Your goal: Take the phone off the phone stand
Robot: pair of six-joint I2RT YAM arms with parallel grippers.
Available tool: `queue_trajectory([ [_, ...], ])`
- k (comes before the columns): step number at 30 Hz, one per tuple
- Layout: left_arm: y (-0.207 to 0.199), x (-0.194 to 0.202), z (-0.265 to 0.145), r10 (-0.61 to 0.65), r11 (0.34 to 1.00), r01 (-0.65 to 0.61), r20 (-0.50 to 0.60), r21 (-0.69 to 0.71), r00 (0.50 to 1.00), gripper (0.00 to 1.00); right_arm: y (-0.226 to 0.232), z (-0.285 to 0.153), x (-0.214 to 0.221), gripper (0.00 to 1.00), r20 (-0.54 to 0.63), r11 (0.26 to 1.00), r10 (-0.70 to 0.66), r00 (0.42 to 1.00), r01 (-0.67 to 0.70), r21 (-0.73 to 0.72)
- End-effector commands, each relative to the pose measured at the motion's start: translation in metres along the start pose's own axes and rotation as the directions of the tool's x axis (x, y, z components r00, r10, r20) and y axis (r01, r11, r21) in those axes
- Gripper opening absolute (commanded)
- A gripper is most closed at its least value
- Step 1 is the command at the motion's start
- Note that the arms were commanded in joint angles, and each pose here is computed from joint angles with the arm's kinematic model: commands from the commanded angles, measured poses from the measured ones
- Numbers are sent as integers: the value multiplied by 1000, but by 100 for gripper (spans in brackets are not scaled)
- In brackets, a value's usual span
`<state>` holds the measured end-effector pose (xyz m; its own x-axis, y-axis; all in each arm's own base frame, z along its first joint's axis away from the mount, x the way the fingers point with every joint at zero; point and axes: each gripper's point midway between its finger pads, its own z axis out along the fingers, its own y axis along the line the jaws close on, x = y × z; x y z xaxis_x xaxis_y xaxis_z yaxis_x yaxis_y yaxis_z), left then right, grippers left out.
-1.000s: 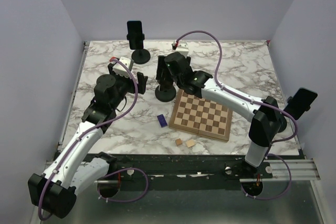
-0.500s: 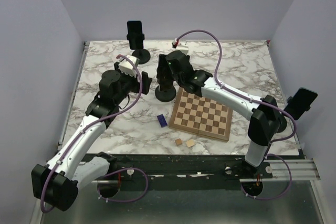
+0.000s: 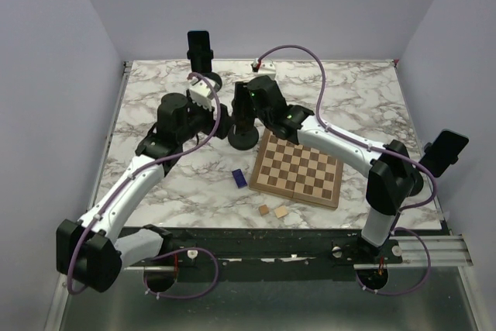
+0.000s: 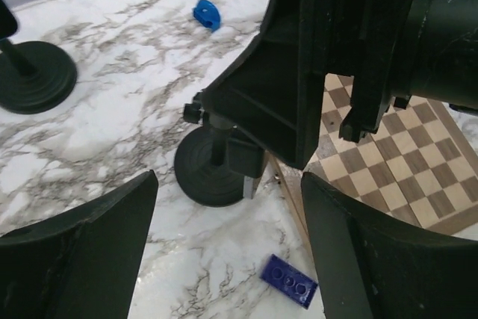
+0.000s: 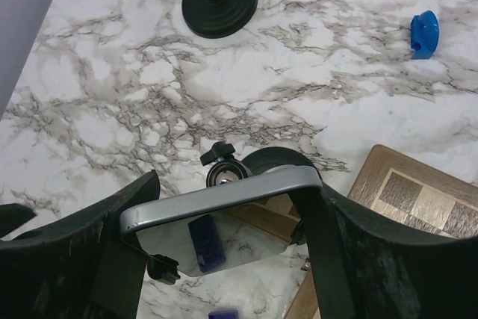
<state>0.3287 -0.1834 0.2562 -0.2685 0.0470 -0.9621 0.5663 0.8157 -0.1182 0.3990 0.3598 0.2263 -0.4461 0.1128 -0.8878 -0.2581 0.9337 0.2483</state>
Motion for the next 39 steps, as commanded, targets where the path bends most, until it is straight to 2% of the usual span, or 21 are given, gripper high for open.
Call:
queue_trajectory([
  [1,-26,17,20,-32,983,51,-111,178,993,78,11,0,7,1,-35,991,-60,998,55,-118],
  [3,-25,21,28,-40,982,63,-133,179,990,68,16,0,8,1,-49,984,-76,996,67,-165],
  [10,-20,29,40,-52,984,76,-149,162,987,69,25,-3,6,1,-62,973,-77,995,62,-223],
  [19,-19,26,52,-39,988,53,-99,143,994,55,25,-7,3,1,-59,974,-55,997,41,-223],
  [23,-21,32,57,-34,988,52,-122,148,992,46,26,-5,2,1,-66,976,-33,997,18,-217],
  [29,-22,34,57,-25,988,43,-122,146,992,42,27,-4,2,1,-62,977,-10,998,-4,-213],
  [31,-23,33,57,-24,989,41,-118,145,993,35,28,-5,2,1,-63,975,-15,998,1,-224],
  [34,-24,28,54,-10,988,23,-81,154,997,8,27,-5,4,1,-56,973,-31,998,17,-230],
  [37,-24,26,50,6,988,0,-38,155,999,0,21,-3,8,1,-53,975,-67,996,54,-213],
  [39,-25,26,49,11,987,-6,-32,161,999,0,20,-2,10,1,-51,974,-89,995,76,-216],
])
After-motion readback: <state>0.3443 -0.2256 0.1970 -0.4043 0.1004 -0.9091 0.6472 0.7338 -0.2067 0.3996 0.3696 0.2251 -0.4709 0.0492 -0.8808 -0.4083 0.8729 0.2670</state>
